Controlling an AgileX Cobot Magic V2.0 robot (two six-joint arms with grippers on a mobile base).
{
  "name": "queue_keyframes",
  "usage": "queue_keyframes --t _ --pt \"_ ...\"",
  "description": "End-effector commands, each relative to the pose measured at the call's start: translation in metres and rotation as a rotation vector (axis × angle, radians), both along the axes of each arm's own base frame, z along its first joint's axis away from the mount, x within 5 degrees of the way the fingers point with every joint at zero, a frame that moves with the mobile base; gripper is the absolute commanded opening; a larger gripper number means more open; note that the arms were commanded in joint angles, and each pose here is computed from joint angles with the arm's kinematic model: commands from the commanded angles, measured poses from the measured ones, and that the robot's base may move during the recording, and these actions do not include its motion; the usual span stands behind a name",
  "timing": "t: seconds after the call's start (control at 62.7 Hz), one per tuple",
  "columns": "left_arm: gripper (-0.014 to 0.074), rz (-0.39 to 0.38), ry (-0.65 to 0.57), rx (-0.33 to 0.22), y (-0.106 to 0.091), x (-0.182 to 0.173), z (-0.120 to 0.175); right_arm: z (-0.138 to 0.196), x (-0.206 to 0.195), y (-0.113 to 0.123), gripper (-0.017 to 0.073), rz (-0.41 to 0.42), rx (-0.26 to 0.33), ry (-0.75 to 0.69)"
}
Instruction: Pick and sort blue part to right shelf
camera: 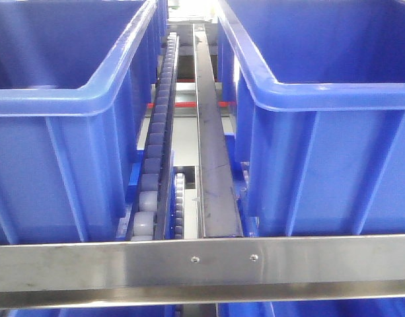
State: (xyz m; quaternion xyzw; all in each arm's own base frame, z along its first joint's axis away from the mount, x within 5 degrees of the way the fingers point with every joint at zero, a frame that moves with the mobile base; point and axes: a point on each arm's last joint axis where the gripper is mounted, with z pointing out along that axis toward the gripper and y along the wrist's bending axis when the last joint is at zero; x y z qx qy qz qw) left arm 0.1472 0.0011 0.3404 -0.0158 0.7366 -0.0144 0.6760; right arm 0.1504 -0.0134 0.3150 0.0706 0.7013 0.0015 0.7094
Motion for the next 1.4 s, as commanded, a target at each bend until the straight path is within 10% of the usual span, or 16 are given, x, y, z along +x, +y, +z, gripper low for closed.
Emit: queue_keyframes --t 0.0,0.383,1.387 --pt "0.0132 0.029 -0.139 -0.039 0.003 -0.015 0.013 0.014 -0.016 0.0 0.0048 -0.012 -0.041 -0.127" --pt "0.0132 -0.008 -0.108 -0.007 -0.002 -0.066 -0.036 -0.018 -0.059 0.004 0.0048 -0.009 -0.044 -0.173" --pt "0.0132 -0.006 -0.141 0.001 -0.002 -0.072 -0.035 -0.046 -0.085 0.007 0.0048 -0.005 -0.1 -0.226"
